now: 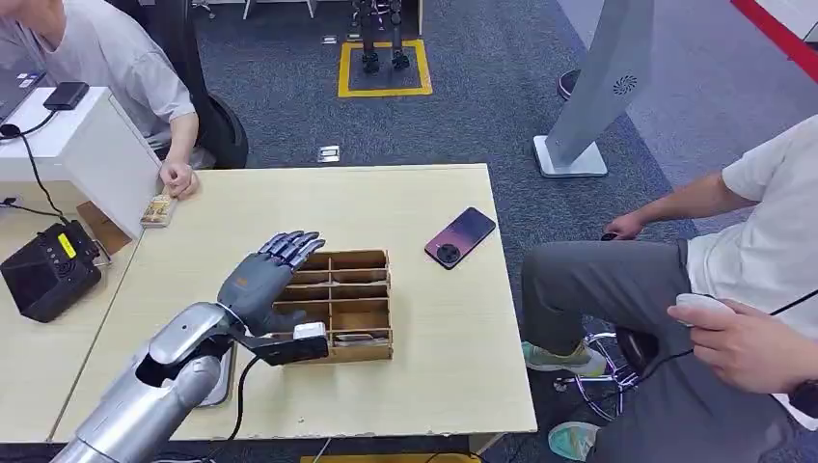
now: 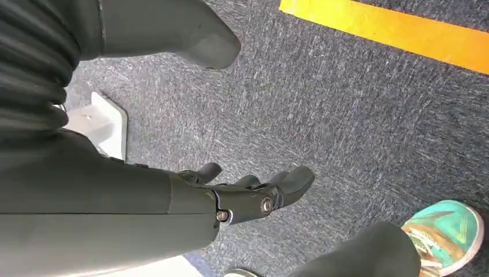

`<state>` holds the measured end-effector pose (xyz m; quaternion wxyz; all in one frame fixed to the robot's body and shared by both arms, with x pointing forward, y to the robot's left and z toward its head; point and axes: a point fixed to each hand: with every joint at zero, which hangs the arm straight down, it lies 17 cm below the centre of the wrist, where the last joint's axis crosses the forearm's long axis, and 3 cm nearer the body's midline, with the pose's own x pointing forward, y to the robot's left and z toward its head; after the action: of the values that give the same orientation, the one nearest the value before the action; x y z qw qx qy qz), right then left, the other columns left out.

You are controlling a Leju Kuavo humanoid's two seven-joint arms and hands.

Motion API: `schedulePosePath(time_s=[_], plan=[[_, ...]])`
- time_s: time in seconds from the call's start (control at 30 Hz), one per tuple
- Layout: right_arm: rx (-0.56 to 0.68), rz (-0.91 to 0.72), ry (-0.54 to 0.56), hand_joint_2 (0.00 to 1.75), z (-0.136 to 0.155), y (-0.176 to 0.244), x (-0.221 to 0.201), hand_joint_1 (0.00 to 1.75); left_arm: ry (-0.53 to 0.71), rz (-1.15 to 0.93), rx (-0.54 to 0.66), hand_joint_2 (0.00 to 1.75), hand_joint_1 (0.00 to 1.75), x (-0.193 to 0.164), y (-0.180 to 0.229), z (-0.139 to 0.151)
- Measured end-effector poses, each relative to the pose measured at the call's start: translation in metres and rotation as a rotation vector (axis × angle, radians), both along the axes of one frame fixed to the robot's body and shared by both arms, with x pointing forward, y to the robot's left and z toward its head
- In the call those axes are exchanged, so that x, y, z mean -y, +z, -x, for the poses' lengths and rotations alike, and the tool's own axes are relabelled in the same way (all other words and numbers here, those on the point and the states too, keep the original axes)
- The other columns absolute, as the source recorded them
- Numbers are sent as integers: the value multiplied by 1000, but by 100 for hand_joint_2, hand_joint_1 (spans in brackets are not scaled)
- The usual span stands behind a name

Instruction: Pass the card to the sensor for recognition and then transmit it.

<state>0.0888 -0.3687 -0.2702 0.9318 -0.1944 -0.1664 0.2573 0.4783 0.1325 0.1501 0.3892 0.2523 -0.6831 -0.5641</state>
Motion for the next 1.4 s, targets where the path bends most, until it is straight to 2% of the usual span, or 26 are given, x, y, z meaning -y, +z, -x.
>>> schedulePosePath(time_s=[1.4], plan=[[18, 6, 18, 175, -3, 1, -1, 0, 16, -8, -30, 175, 0, -10, -6, -6]])
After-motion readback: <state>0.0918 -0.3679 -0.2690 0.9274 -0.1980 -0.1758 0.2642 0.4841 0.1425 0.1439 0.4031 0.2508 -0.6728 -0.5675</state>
